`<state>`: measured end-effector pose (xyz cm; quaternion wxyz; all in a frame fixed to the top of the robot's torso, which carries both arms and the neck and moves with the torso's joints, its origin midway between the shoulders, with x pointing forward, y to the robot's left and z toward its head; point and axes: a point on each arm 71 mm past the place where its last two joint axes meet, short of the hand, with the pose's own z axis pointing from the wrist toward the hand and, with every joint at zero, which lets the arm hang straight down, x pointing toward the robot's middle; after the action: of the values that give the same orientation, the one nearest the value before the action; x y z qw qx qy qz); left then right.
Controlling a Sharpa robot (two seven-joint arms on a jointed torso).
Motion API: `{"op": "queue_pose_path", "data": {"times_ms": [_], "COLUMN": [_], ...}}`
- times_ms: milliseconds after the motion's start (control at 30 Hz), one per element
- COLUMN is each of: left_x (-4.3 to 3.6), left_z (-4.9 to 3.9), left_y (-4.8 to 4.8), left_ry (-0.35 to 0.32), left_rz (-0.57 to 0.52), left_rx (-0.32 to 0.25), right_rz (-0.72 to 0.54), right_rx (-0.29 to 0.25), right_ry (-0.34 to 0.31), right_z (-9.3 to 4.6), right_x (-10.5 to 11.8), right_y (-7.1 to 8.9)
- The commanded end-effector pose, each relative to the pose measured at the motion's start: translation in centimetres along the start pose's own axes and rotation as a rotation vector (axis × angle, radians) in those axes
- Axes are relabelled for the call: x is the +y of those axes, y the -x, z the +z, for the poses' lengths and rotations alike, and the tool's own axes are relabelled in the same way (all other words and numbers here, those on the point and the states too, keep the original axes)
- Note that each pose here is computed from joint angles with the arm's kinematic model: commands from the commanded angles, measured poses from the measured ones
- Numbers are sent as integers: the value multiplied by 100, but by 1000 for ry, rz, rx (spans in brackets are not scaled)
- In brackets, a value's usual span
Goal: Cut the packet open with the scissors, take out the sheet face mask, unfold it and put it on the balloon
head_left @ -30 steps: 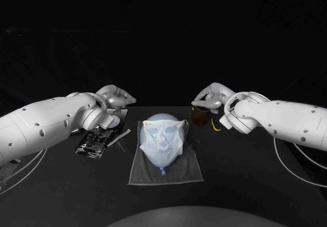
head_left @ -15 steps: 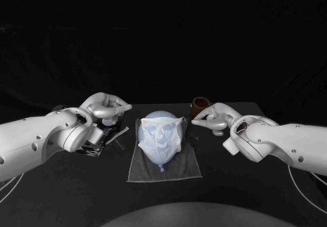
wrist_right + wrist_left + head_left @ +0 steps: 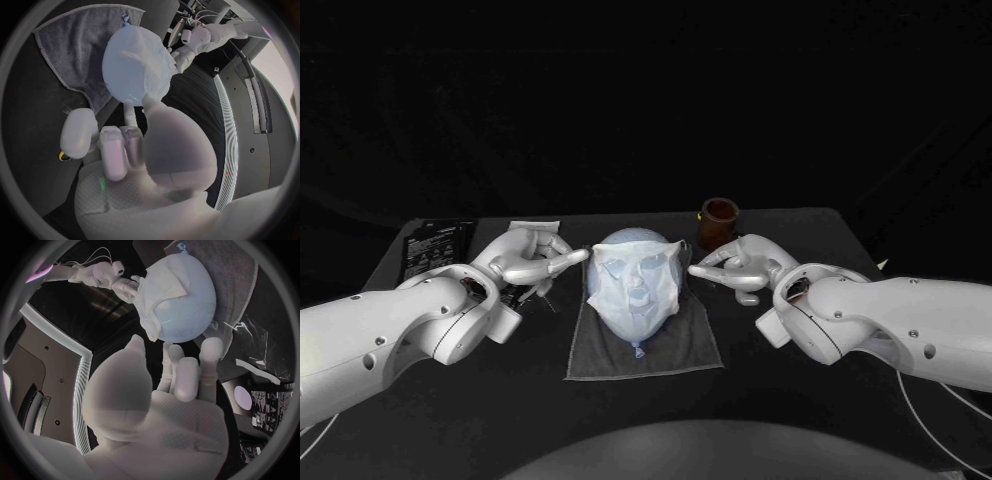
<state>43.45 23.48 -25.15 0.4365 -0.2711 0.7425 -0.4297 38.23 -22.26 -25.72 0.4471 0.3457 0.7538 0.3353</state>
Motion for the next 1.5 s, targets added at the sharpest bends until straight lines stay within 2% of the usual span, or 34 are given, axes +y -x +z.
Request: {"op": "queue_pose_path", "data": {"times_ms": [33,400,667,1233,1500], "left_x": [-24,-65,-78,-72,-60], "left_z": [-3,-1,46,106,123], "left_y": [-43,-152,-211,-261,-276], "left_ry": [-4,-15,-6,21,38], "left_rz": [67,95,108,116,119], "left_rx": [8,45,54,72,85], "right_rz": [59,126,146,146,140], "right_rx": [-17,63,111,136,118], "right_ry": [-13,-61,-83,-102,-103], "right_z": [-10,-35,-24,16,62], "right_x": [12,32,62,69,66], "right_y": [-28,-169,-275,-331,-326]}}
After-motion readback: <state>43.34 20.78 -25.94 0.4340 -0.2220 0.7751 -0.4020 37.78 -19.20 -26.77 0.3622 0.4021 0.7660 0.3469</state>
